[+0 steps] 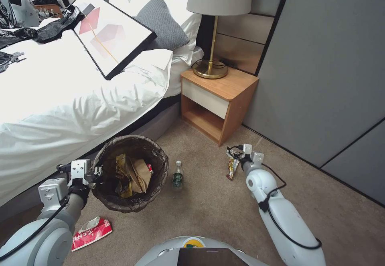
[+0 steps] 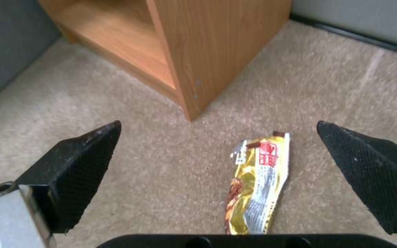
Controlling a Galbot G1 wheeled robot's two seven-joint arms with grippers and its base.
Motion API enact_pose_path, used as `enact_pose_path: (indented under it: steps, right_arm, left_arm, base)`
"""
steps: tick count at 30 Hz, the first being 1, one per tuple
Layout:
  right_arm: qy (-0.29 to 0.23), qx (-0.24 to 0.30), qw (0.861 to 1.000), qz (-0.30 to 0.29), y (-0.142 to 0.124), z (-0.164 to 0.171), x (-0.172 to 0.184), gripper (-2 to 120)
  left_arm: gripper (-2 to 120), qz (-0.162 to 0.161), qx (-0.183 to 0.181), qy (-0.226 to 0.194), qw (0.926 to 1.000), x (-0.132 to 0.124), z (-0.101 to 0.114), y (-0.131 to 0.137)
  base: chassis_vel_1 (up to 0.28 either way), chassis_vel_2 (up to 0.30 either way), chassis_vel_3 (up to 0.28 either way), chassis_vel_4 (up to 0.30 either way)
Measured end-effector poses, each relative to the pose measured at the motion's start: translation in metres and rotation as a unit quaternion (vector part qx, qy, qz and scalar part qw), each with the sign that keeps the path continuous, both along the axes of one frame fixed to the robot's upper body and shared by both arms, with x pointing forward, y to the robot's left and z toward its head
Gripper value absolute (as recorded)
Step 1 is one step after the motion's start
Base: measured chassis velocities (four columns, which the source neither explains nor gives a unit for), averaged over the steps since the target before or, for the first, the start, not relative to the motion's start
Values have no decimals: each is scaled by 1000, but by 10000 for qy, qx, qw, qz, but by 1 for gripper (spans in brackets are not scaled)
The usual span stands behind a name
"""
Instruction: Pick up the trash bin, then pick up the garbage from the floor and place it into the trash bin.
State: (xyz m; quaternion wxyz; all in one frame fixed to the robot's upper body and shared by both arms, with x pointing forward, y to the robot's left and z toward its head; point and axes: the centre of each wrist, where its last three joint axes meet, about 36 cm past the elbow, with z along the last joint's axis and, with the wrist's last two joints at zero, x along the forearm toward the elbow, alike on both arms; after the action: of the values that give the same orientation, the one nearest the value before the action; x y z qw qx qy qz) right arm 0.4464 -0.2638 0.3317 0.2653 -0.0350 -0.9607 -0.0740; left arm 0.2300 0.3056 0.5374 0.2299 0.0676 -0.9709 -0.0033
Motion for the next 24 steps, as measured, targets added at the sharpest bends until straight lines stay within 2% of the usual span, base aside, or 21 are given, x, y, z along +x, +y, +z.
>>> enact_pose_path:
  steps: [12, 24]
  right_arm:
    - [617, 30, 9979, -174, 0, -41, 38, 100]
    - [982, -109, 9949, -183, -1, -75, 50, 100]
  left_arm:
    - [2, 18, -12, 33, 10000, -1, 0, 1]
    - [2, 31, -28, 37, 10000, -1, 0, 1]
  base:
    - [0, 0, 0, 0]
    - [0, 0, 0, 0]
